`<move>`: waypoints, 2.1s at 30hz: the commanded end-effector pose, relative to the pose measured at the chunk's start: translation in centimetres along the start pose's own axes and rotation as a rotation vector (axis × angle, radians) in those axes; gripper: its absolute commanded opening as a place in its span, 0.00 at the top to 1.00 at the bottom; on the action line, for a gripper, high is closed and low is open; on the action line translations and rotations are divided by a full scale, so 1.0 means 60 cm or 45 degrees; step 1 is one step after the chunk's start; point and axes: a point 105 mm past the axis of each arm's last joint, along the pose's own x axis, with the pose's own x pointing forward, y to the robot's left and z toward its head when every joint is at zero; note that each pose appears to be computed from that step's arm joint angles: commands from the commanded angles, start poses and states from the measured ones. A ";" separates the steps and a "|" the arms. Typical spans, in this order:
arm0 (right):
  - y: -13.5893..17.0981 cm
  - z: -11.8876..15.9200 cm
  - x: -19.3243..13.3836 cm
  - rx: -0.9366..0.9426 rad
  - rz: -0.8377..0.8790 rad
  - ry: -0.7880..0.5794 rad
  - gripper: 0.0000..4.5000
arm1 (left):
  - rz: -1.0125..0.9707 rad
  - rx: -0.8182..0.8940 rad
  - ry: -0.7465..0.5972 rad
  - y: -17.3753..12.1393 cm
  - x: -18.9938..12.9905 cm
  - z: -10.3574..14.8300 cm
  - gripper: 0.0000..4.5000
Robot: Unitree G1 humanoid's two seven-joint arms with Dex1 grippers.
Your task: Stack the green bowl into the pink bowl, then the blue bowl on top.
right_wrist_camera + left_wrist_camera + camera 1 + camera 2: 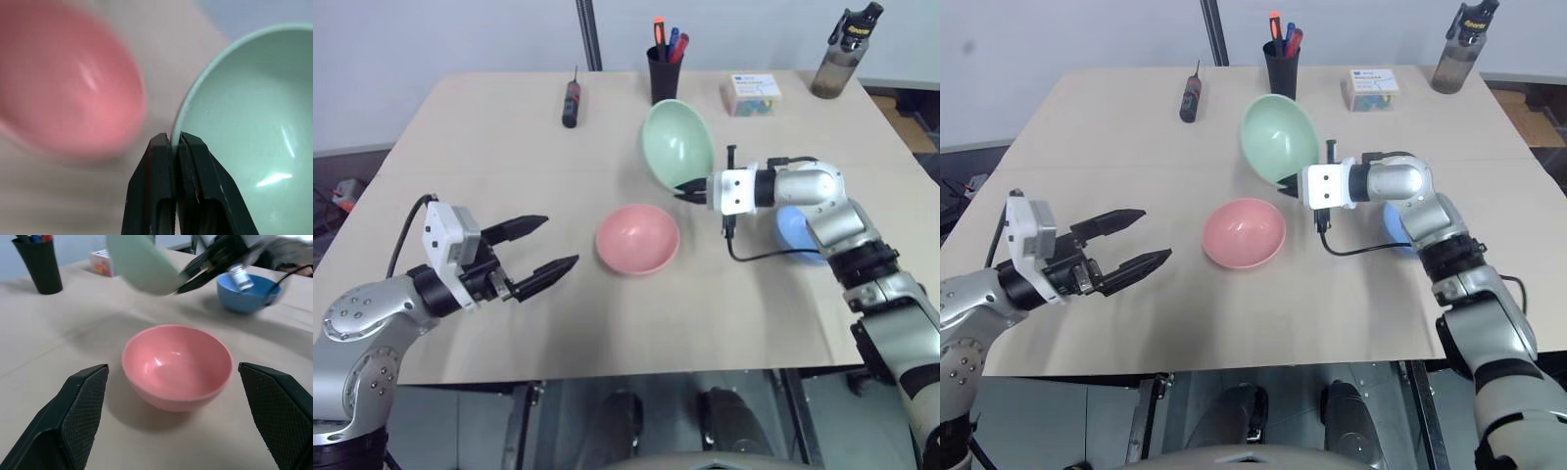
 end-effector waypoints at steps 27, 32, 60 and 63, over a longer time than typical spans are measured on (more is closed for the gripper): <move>0.073 -0.078 -0.226 0.712 -0.871 0.662 0.25 | -0.399 0.145 -0.096 -0.042 0.063 0.034 0.00; 0.117 -0.107 -0.231 0.870 -0.912 0.776 0.25 | -0.481 0.195 -0.129 -0.037 0.070 0.050 0.00; 0.032 0.085 0.003 0.762 -0.334 -0.212 0.97 | -0.030 0.160 -0.405 0.032 0.025 0.093 0.00; 0.044 0.104 0.026 0.829 -0.215 -0.317 0.97 | 0.039 0.148 -0.423 0.044 0.014 0.099 0.00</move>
